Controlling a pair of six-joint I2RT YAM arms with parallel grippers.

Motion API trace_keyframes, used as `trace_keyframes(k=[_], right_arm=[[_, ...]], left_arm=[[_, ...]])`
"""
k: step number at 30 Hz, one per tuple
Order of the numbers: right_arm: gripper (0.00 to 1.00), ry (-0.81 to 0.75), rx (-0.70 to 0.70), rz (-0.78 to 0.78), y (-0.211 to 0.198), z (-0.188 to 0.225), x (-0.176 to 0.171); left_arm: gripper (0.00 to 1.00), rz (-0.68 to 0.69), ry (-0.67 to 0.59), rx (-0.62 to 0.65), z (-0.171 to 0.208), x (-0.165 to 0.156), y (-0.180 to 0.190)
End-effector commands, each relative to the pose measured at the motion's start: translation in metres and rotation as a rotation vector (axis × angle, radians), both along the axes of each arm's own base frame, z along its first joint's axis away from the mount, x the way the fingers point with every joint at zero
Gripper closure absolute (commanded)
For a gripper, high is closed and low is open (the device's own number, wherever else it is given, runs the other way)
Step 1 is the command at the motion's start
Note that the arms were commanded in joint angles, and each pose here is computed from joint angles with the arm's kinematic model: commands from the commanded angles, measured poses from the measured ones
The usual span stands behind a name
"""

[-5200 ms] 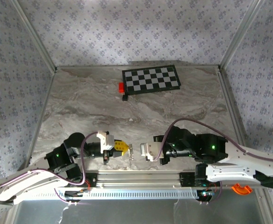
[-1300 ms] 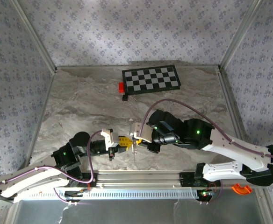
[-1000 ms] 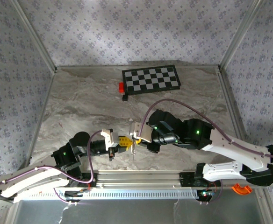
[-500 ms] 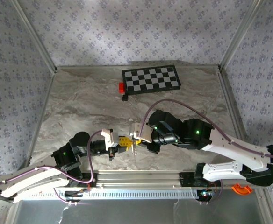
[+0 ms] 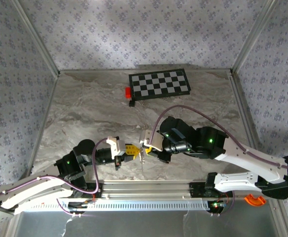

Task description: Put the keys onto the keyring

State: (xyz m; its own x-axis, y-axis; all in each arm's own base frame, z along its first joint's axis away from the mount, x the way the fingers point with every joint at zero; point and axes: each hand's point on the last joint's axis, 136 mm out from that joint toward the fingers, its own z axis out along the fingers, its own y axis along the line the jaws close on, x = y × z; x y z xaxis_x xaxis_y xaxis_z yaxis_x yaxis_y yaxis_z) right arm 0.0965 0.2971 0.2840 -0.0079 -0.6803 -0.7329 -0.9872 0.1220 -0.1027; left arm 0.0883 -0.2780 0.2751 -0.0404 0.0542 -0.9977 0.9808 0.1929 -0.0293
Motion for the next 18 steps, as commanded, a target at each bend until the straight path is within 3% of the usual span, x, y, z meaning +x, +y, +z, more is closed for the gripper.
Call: trace_keyframes(k=[1,18], right_arm=[[1.0,0.019,0.037,0.0,0.0023,0.005,-0.0019],[1.0,0.007,0.059,-0.007,0.0095,0.0056,0.0039]], left_arm=[[1.0,-0.012,-0.023,-0.06,0.0178,-0.0027,-0.0005],[1.0,-0.013,-0.024,-0.061,0.0181,-0.0031,-0.0002]])
